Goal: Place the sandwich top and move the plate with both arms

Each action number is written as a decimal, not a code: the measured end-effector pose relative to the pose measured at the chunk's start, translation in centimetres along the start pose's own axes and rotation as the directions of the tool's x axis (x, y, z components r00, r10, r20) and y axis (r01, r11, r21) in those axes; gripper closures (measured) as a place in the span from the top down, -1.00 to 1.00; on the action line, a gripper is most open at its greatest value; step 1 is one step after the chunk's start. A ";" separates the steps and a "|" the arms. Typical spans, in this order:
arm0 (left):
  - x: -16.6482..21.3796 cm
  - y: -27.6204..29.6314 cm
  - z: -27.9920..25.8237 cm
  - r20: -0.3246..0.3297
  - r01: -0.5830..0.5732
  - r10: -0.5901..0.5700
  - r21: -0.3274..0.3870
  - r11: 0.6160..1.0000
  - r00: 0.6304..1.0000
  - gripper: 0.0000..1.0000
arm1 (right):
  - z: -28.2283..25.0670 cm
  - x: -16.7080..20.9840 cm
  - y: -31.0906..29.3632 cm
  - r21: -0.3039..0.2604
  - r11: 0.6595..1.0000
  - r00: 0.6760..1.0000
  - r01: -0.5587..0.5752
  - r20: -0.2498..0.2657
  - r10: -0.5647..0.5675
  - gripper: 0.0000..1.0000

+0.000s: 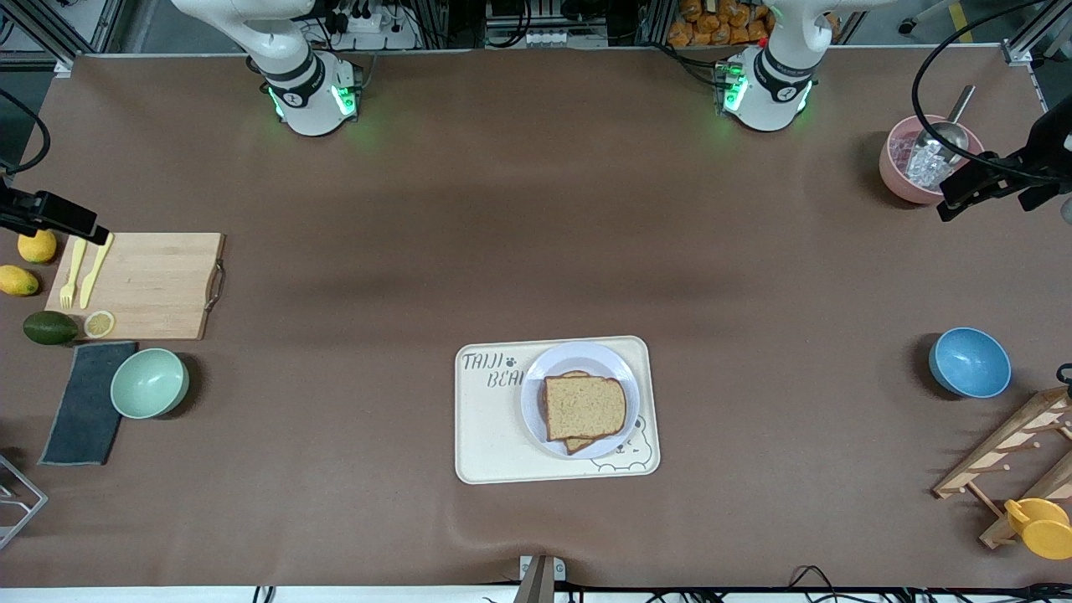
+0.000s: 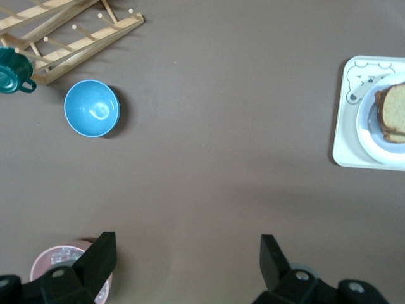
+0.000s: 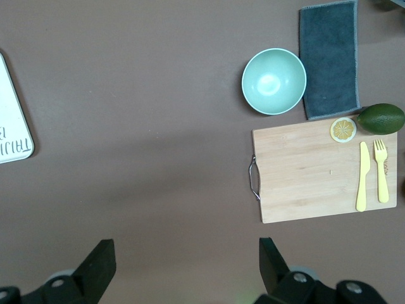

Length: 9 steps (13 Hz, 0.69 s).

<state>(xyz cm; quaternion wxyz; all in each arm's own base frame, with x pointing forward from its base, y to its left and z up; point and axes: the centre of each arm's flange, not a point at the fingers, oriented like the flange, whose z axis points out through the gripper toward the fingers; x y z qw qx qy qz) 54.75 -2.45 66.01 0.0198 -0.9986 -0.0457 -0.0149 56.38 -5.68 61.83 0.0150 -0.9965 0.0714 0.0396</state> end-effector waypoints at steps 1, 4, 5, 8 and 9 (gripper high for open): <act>0.0 -0.3 0.1 0.002 0.001 -0.001 0.000 1.000 1.000 1.00 | 0.1 -0.1 0.0 0.000 1.000 1.000 -0.001 0.006 0.001 1.00; 0.0 -0.3 0.2 0.004 0.002 -0.002 0.001 1.000 1.000 1.00 | 0.1 -0.1 0.0 0.000 1.000 1.000 -0.001 0.009 0.001 1.00; 0.0 -0.3 0.3 0.005 0.002 -0.002 0.001 1.000 1.000 1.00 | 0.1 -0.1 0.0 0.000 1.000 1.000 -0.001 0.009 0.001 1.00; 0.0 -0.3 0.3 0.007 0.009 -0.009 0.001 1.000 1.000 1.00 | 0.1 -0.1 0.0 0.000 1.000 1.000 -0.001 0.011 0.001 1.00; 0.0 -0.1 0.3 0.007 0.024 -0.024 0.001 1.000 1.000 1.00 | 0.1 -0.1 0.0 0.000 1.000 1.000 0.000 0.011 0.000 1.00</act>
